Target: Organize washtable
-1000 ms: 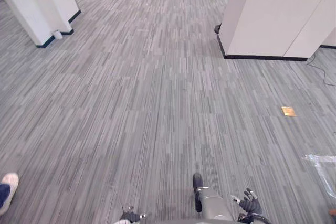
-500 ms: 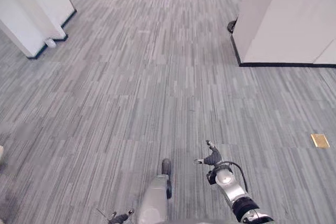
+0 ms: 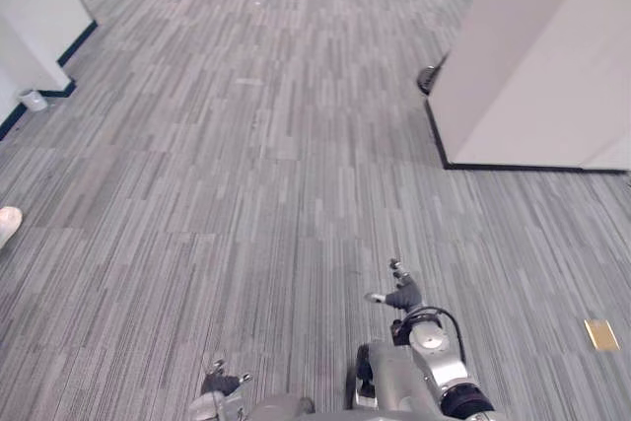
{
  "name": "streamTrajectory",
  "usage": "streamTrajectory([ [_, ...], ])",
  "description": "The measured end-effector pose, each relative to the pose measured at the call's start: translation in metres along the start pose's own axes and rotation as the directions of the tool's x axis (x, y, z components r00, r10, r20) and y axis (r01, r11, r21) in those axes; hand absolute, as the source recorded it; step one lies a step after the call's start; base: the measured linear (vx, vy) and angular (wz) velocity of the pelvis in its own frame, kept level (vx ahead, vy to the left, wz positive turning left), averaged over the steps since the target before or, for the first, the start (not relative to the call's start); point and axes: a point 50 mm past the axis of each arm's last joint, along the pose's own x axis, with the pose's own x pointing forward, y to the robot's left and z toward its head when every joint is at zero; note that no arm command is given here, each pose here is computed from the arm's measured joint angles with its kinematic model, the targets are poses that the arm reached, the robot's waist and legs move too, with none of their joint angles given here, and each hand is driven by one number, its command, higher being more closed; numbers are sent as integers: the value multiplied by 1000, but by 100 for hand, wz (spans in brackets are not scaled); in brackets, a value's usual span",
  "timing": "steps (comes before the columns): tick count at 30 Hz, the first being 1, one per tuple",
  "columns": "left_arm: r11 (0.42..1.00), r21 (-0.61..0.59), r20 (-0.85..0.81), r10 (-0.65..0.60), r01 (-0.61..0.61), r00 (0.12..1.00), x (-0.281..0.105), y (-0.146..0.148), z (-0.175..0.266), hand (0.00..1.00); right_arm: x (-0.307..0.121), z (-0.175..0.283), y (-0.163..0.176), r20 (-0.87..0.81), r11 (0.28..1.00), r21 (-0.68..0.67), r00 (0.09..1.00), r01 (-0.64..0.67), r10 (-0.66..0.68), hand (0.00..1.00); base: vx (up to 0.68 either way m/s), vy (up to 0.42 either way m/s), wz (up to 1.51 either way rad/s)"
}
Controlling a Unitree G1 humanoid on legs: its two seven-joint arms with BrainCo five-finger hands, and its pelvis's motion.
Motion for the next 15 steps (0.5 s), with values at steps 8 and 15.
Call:
streamTrajectory([
  [8,990,-138,-139,12,-32,990,-6,-10,-34,0,-14,-37,-9,-168,994,103,986,25,-8,0,997,-356,17],
  [15,956,-286,-28,58,-63,998,-7,11,-15,0,-52,-118,3,-573,947,268,819,176,10,0,873,-103,-124],
])
